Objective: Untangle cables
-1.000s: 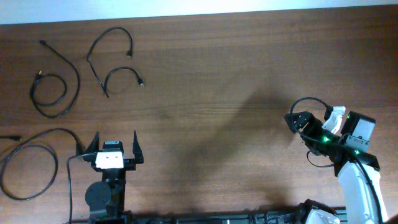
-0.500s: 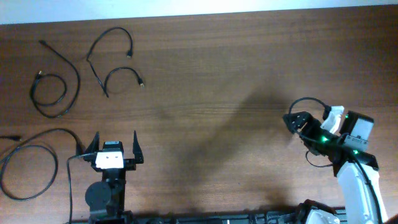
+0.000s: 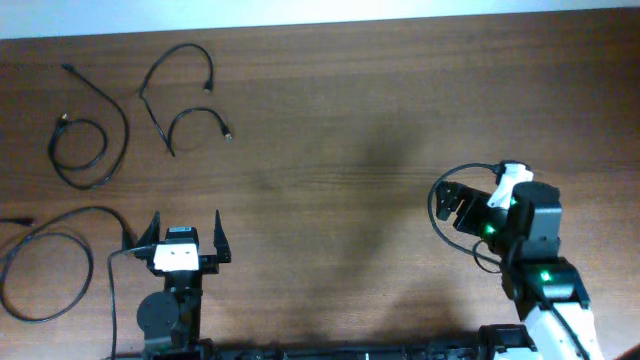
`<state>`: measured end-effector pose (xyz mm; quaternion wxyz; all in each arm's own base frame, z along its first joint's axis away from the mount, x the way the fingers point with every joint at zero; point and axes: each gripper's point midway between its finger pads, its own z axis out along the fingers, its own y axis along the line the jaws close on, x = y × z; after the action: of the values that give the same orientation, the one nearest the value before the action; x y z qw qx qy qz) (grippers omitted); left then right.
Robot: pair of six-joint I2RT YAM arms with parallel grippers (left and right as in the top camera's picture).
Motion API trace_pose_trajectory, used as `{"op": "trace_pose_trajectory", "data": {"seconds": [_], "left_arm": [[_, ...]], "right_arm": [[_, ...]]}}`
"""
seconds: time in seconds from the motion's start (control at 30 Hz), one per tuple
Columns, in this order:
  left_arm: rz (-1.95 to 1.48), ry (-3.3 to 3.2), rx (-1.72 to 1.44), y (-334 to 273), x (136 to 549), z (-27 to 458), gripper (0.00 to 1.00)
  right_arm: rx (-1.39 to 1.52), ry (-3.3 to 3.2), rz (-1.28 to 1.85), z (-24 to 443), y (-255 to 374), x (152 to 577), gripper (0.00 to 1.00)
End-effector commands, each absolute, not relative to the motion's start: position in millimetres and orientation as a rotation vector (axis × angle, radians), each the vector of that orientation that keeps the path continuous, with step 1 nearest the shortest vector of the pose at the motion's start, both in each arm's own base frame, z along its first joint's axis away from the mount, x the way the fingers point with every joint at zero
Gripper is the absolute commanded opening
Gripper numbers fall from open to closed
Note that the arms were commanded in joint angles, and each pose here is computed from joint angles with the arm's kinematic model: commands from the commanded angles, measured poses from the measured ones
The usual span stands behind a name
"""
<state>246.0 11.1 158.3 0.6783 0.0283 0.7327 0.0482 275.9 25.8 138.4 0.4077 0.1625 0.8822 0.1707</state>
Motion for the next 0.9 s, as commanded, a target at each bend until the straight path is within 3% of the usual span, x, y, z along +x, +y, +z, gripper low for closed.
{"op": "trace_pose_trajectory", "data": {"seconds": [0.0,0.3,0.87], "left_arm": [[0.103,1.654,0.093,7.5,246.2,155.4,0.99],[0.103,1.654,0.093,7.4,246.2,155.4,0.99],[0.103,1.654,0.093,7.4,246.2,155.4,0.99]], "right_arm": [[0.436,2.084,0.274,168.9,1.8,275.6,0.99],[0.3,1.912,0.375,217.0,18.6,274.9,0.99],[0.199,1.828,0.48,242.4,36.9,268.9,0.99]]}}
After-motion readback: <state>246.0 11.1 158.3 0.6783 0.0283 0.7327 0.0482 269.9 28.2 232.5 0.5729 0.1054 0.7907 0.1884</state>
